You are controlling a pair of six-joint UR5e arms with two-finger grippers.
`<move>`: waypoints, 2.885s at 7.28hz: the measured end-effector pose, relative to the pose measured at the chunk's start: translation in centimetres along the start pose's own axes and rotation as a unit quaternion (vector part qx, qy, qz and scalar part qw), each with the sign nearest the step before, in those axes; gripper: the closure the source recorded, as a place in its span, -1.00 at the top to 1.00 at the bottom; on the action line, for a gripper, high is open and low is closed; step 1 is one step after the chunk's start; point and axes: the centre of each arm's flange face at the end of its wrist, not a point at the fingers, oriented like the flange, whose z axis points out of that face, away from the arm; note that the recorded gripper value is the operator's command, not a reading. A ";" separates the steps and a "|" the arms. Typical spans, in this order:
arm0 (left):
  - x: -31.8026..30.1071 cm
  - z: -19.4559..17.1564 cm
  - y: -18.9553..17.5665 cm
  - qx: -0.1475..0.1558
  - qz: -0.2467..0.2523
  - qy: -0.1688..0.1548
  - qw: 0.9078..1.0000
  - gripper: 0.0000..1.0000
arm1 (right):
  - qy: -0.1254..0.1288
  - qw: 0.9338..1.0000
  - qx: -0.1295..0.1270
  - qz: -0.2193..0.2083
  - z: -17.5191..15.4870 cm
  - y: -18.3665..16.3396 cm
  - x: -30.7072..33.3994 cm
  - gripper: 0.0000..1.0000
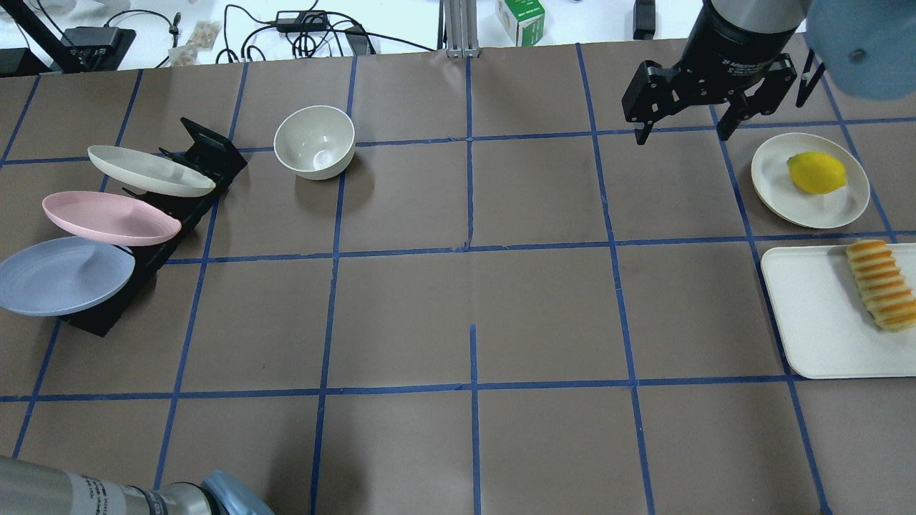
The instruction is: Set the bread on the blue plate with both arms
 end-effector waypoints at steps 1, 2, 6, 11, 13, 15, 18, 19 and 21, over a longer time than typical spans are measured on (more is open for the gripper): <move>-0.7 1.6 -0.4 -0.008 -0.002 0.007 1.000 1.00 | 0.000 1.000 0.000 0.000 0.0 0.0 0.0 1.00; -1.3 2.9 -0.7 -0.015 -0.004 0.013 1.000 1.00 | 0.000 1.000 0.000 0.000 0.0 0.0 0.0 1.00; -2.6 5.9 -1.4 -0.033 -0.014 0.027 0.999 0.47 | 0.000 1.000 0.001 0.001 0.0 0.0 0.1 1.00; -3.1 6.6 -1.4 -0.048 -0.013 0.017 0.999 -1.00 | 0.000 1.000 0.000 0.001 0.0 -0.1 0.1 1.00; -3.2 6.5 -1.3 -0.052 -0.013 0.013 0.998 -1.00 | 0.001 1.000 0.000 0.001 0.0 -0.1 0.1 1.00; -3.3 6.2 -1.0 -0.064 -0.012 -0.001 0.998 -1.00 | 0.001 1.000 0.000 0.001 0.0 -0.1 0.1 1.00; -2.7 4.5 -0.8 -0.059 -0.009 -0.016 0.998 -1.00 | 0.001 1.000 0.000 0.001 0.0 -0.1 0.1 1.00; -2.5 3.8 -0.6 -0.059 -0.008 -0.018 0.998 -1.00 | 0.001 1.000 0.000 0.001 0.0 -0.1 0.1 1.00; -2.0 1.6 0.2 -0.081 -0.010 -0.028 0.996 -1.00 | 0.001 1.000 0.000 0.001 0.0 -0.1 0.1 1.00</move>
